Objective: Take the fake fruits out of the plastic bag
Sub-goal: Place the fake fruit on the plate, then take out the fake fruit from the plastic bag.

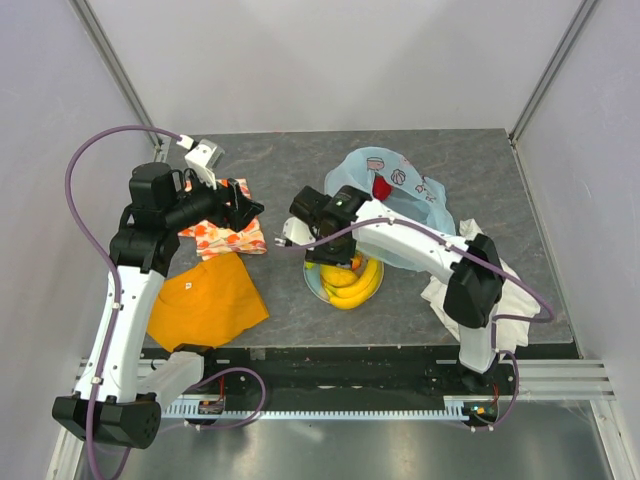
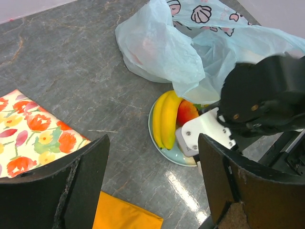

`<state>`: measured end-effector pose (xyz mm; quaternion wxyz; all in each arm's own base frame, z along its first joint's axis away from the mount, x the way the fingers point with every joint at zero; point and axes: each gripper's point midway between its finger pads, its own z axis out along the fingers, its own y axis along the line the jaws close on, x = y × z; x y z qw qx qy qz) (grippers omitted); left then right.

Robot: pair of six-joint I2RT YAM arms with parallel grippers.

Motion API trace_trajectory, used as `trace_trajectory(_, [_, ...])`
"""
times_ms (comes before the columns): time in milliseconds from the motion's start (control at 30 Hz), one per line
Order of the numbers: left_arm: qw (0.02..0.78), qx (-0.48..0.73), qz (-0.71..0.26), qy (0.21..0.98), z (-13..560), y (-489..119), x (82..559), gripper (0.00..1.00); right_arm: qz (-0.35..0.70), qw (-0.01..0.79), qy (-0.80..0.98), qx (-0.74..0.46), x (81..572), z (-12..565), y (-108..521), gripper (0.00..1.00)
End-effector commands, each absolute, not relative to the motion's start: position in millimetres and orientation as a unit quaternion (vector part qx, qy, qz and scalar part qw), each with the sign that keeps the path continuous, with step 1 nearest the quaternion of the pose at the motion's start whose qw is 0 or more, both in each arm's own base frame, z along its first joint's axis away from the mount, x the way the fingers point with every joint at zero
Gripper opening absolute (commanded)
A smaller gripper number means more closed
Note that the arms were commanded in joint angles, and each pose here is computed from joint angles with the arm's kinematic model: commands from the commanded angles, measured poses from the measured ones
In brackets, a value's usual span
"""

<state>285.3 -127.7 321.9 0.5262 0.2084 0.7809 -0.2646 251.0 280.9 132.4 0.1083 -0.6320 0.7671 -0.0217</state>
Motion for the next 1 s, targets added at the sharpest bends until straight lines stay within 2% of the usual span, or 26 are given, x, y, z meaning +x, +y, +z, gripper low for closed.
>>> trace_trajectory(0, [0.543, 0.207, -0.277, 0.765, 338.0, -130.3, 286.9, 0.82, -0.007, 0.177, 0.764, -0.62, 254.0, 207.0, 273.2, 0.51])
trace_trajectory(67, [0.548, 0.205, -0.274, 0.763, 342.6, -129.4, 288.7, 0.82, 0.009, 0.214, 0.763, -0.61, 260.4, 231.0, 269.6, 0.51])
trace_trajectory(233, [0.551, 0.221, -0.282, 0.754, 349.2, -134.5, 296.9, 0.82, 0.006, 0.243, 0.813, -0.53, 296.5, 250.4, 212.9, 0.51])
trace_trajectory(400, [0.53, 0.228, -0.31, 0.756, 344.6, -145.7, 305.6, 0.82, -0.028, 0.196, 0.872, -0.448, 328.7, 208.1, 154.8, 0.49])
trace_trajectory(500, [0.519, 0.228, -0.328, 0.756, 346.8, -152.9, 313.0, 0.81, -0.029, 0.208, 0.884, -0.418, 368.6, 181.7, 149.9, 0.48])
trace_trajectory(533, [0.516, 0.23, -0.33, 0.756, 346.0, -154.7, 314.3, 0.81, -0.027, 0.235, 0.882, -0.407, 390.0, 185.4, 156.0, 0.48])
trace_trajectory(733, [0.495, 0.25, -0.335, 0.762, 331.8, -163.3, 324.0, 0.81, -0.002, 0.233, 0.9, -0.368, 470.9, 136.2, 172.5, 0.47])
trace_trajectory(800, [0.487, 0.256, -0.328, 0.768, 323.4, -162.9, 331.6, 0.81, -0.003, 0.236, 0.905, -0.355, 484.8, 128.3, 170.8, 0.5])
trace_trajectory(833, [0.483, 0.255, -0.328, 0.771, 321.6, -162.9, 333.4, 0.8, -0.004, 0.242, 0.908, -0.343, 495.9, 121.1, 172.8, 0.56])
trace_trajectory(967, [0.471, 0.263, -0.321, 0.778, 313.4, -163.4, 342.8, 0.8, -0.013, 0.264, 0.91, -0.32, 521.2, 106.4, 173.7, 0.69])
